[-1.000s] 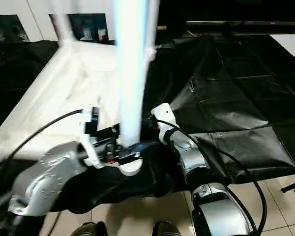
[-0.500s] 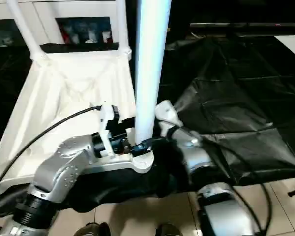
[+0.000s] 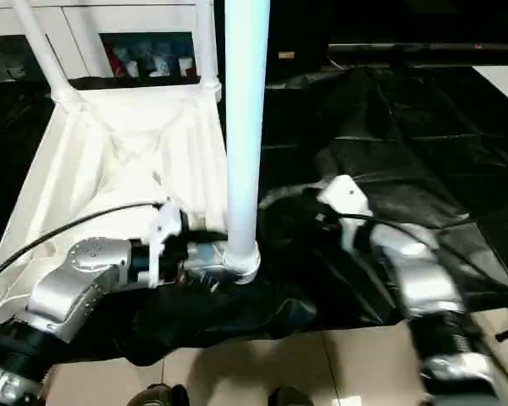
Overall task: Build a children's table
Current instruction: Rotate table base
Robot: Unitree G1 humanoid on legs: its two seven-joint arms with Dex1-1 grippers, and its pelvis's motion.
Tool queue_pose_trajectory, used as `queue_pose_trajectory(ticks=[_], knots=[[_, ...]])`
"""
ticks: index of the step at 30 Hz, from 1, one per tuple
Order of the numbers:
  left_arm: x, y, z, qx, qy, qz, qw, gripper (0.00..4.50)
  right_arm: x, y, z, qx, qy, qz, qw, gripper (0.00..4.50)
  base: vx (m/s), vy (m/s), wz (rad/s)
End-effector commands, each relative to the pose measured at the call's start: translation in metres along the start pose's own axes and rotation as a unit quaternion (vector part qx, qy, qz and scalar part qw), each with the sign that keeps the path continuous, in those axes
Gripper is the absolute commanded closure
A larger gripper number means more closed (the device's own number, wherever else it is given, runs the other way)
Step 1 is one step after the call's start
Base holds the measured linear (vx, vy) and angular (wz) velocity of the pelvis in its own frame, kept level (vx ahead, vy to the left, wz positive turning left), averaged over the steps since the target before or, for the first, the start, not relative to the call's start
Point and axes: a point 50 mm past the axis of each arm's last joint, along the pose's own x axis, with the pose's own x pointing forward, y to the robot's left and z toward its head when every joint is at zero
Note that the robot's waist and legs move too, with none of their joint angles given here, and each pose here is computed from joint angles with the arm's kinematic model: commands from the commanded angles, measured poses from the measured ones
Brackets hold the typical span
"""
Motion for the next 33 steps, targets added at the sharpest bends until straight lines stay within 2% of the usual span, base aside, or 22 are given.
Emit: queue_pose_trajectory(ticks=[1, 3, 6, 9, 12, 14, 17, 18, 20, 23, 25, 27, 30, 33], knots=[[-0.003, 0.003, -0.011, 0.003, 0.041, 0.003, 0.999, 0.38, -0.002, 0.004, 0.003, -0.001, 0.001, 0.030, 1.000, 0.75, 0.000, 0.000, 0.00], [-0.005, 0.009, -0.016, 0.012, 0.071, -0.008, 0.997, 0.65, -0.008, 0.011, 0.005, 0.007, 0.013, 0.077, 0.997, 0.75, 0.000, 0.000, 0.00], [-0.006, 0.011, -0.015, 0.010, 0.076, -0.011, 0.997, 0.79, -0.010, 0.014, 0.007, 0.010, 0.018, 0.094, 0.995, 0.75, 0.000, 0.000, 0.00], [-0.009, 0.014, -0.016, 0.007, 0.090, -0.018, 0.996, 1.22, -0.012, 0.019, 0.011, 0.015, 0.021, 0.119, 0.992, 0.75, 0.000, 0.000, 0.00], [-0.015, 0.014, -0.018, 0.002, 0.103, -0.014, 0.995, 1.36, -0.013, 0.022, 0.010, 0.016, 0.028, 0.129, 0.991, 0.75, 0.000, 0.000, 0.00], [-0.017, 0.013, -0.018, -0.005, 0.103, -0.013, 0.995, 1.67, -0.014, 0.023, 0.010, 0.016, 0.030, 0.131, 0.991, 0.75, 0.000, 0.000, 0.00], [-0.025, 0.009, -0.013, -0.005, 0.077, 0.002, 0.997, 1.76, -0.015, 0.024, 0.010, 0.015, 0.033, 0.128, 0.991, 0.75, 0.000, 0.000, 0.00], [-0.025, 0.009, -0.013, -0.005, 0.076, 0.002, 0.997, 2.09, -0.015, 0.024, 0.010, 0.014, 0.034, 0.128, 0.991, 0.75, 0.000, 0.000, 0.00], [-0.029, 0.006, -0.011, 0.002, 0.075, 0.011, 0.997, 2.15, -0.016, 0.024, 0.011, 0.013, 0.034, 0.126, 0.991, 0.75, 0.000, 0.000, 0.00], [-0.034, 0.002, -0.010, 0.013, 0.083, 0.016, 0.996, 2.31, -0.016, 0.024, 0.011, 0.012, 0.034, 0.123, 0.992, 0.75, 0.000, 0.000, 0.00], [-0.039, -0.002, -0.012, 0.027, 0.105, 0.018, 0.994, 2.60, -0.017, 0.026, 0.010, 0.013, 0.034, 0.122, 0.992, 0.75, 0.000, 0.000, 0.00], [-0.040, -0.004, -0.015, 0.034, 0.123, 0.016, 0.992, 2.62, -0.018, 0.027, 0.008, 0.014, 0.035, 0.124, 0.992, 0.75, 0.000, 0.000, 0.00], [-0.040, -0.006, -0.017, 0.032, 0.130, 0.005, 0.991, 3.02, -0.017, 0.027, 0.007, 0.014, 0.037, 0.126, 0.991, 0.75, 0.000, 0.000, 0.00], [-0.040, -0.008, -0.018, 0.036, 0.140, -0.008, 0.990, 3.12, -0.015, 0.026, 0.008, 0.012, 0.036, 0.127, 0.991, 0.75, 0.000, 0.000, 0.00]])
